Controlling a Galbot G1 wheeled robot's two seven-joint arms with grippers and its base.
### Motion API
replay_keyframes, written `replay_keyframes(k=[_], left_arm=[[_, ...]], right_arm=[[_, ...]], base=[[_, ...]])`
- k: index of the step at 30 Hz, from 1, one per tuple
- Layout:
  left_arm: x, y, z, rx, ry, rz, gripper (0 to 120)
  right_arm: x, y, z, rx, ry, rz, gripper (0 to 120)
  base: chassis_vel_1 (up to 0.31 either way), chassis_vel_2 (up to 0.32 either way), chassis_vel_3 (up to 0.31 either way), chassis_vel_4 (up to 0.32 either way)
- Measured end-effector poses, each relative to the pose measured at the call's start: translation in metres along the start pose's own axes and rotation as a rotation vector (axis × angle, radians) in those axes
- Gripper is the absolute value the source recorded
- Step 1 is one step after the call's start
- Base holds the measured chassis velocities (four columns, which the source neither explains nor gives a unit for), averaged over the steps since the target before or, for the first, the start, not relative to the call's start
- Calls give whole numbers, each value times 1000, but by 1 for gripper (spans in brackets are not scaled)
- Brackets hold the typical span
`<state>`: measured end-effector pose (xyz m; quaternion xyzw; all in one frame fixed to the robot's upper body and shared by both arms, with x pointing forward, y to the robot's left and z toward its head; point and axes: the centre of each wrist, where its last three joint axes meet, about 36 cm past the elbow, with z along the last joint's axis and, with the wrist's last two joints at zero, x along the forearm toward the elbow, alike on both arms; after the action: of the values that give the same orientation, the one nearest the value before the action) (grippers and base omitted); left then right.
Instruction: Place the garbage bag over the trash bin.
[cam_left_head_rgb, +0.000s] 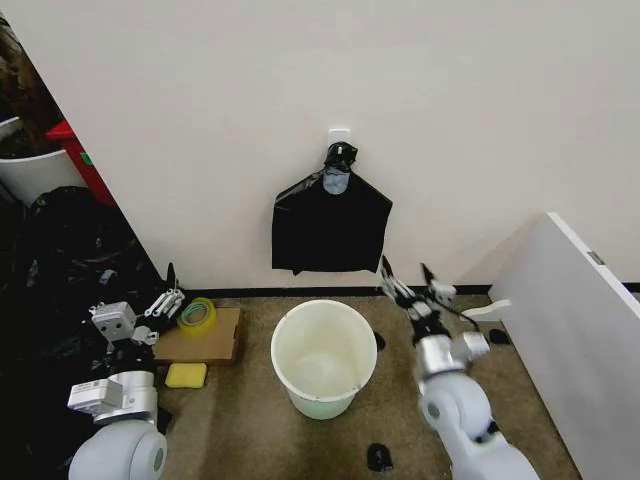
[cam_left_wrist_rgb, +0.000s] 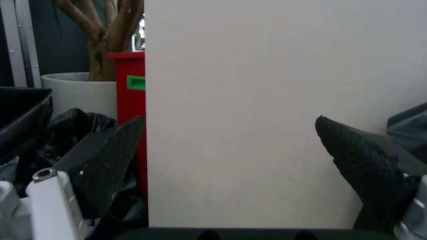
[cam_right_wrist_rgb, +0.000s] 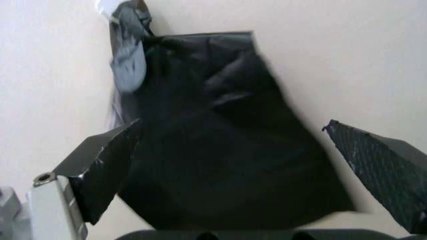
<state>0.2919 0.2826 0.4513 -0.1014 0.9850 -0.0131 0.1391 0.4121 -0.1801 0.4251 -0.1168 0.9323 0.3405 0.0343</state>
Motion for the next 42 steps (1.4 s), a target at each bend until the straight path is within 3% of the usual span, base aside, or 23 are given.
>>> replay_keyframes(k=[7, 11, 20, 26, 28, 35, 36, 42], left_arm=[[-2, 5, 7, -15, 13, -24, 100], [-4, 10, 11, -25, 19, -49, 100], [-3, 10, 15, -22, 25, -79, 100], [-3, 11, 15, -27, 24, -90, 100], [-1, 11, 15, -31, 25, -95, 100], [2, 10, 15, -38, 21, -98, 100], [2, 9, 16, -38, 20, -97, 100], [1, 9, 17, -38, 23, -97, 100]], right_arm=[[-57, 8, 3, -246, 5, -26, 100], [-81, 37, 2, -361, -17, -105, 100], [-115, 59, 13, -379, -3, -137, 100], [-121, 66, 18, -366, 2, -152, 94], [-126, 65, 19, -357, 3, -153, 81], [-138, 58, 24, -351, -22, -152, 56], [-140, 60, 23, -367, -48, -175, 44], [-140, 60, 23, -366, -66, -190, 22]], base=[[0, 0, 0, 0], [0, 0, 0, 0], [0, 0, 0, 0], [0, 0, 0, 0], [0, 0, 0, 0], [0, 0, 0, 0], [0, 0, 0, 0], [0, 0, 0, 0]])
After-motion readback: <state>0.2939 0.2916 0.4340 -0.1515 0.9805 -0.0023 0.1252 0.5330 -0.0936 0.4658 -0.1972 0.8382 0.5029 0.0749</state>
